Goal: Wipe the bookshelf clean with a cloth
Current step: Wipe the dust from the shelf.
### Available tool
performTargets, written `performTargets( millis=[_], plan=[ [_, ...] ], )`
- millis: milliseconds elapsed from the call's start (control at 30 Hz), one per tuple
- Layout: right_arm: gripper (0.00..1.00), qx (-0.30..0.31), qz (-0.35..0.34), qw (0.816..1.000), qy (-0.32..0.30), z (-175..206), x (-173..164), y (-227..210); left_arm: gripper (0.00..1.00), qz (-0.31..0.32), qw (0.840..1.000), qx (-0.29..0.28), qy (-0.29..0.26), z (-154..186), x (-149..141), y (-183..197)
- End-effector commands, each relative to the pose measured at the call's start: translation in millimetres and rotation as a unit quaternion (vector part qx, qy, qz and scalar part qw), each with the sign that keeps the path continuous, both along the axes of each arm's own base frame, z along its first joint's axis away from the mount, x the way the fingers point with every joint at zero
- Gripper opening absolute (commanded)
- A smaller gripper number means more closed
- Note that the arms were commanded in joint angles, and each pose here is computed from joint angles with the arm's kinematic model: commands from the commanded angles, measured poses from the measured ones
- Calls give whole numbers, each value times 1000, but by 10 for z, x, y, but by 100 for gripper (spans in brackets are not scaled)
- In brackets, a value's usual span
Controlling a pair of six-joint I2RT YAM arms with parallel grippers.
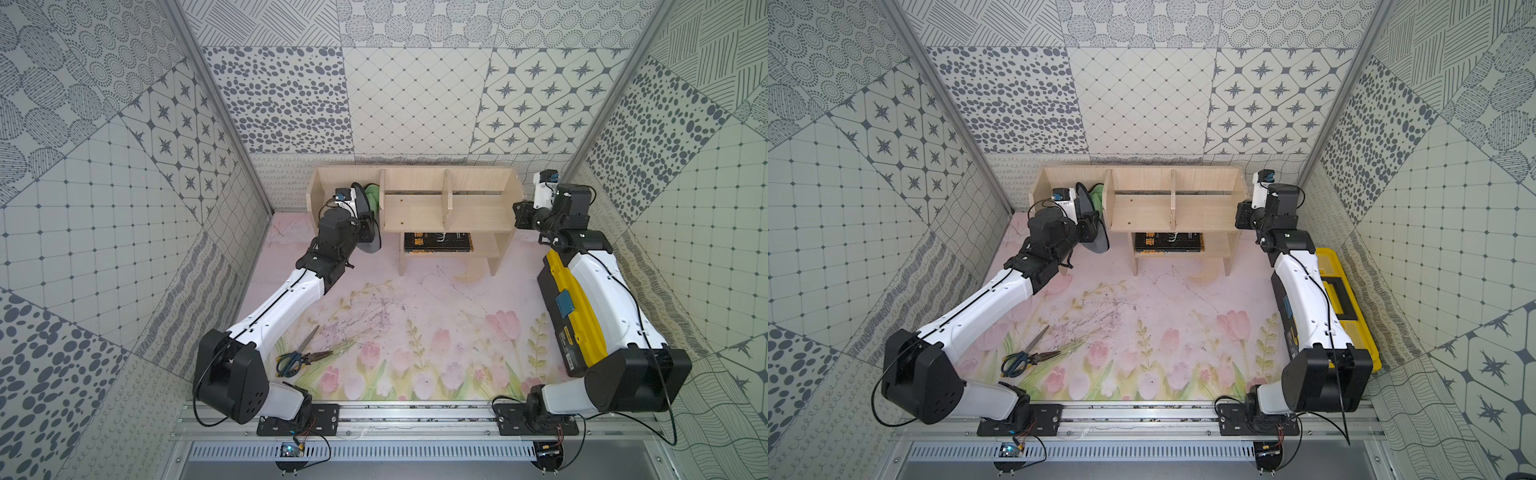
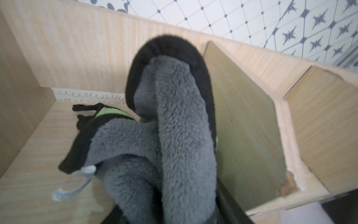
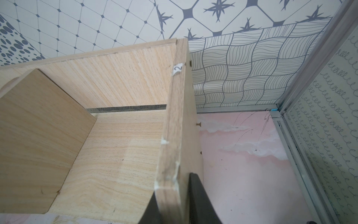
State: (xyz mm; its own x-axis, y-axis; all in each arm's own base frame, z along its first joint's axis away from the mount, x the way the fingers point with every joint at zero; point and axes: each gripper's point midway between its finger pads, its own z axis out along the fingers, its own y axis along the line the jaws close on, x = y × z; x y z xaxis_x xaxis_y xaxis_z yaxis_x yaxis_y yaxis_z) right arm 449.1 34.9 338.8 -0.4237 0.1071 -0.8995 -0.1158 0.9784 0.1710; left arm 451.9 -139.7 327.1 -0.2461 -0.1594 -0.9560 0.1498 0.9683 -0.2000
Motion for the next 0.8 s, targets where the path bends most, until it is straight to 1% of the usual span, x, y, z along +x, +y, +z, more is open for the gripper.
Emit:
performTargets(
  millis=[0, 100, 167, 200, 233, 333, 400, 433, 533, 700, 767],
  plan=[
    [0, 106, 133, 983, 64, -160, -329, 706, 65, 53, 998, 11, 39, 121, -151, 263],
    [0, 108, 135, 983, 63, -155, -326, 716, 73, 18, 998, -7, 67, 153, -117, 155],
    [0, 107, 134, 983, 64, -158, -321, 710, 86, -10, 996, -11, 84, 217, -46, 35],
    [0, 108, 134, 983, 64, -164, -324, 712, 90, -16, 996, -11, 88, 235, 0, -2],
    [0, 107, 134, 983, 64, -163, -326, 714, 91, -18, 995, -10, 94, 227, 62, -28],
    [0, 107, 134, 983, 65, -167, -340, 714, 89, -13, 994, 1, 109, 139, 271, -67],
    [0, 106, 132, 984, 64, -164, -343, 706, 86, 3, 990, 18, 140, -22, 374, -31],
    [0, 106, 133, 983, 64, -164, -349, 707, 85, 8, 986, 28, 165, -153, 398, -22],
    [0, 107, 135, 983, 60, -128, -364, 713, 84, 17, 976, 50, 211, -417, 426, -4],
    [0, 110, 137, 983, 56, -85, -379, 723, 84, 22, 967, 72, 245, -668, 400, 30],
    [0, 111, 136, 983, 57, -88, -374, 722, 79, 21, 963, 78, 256, -756, 394, 42]
  ],
)
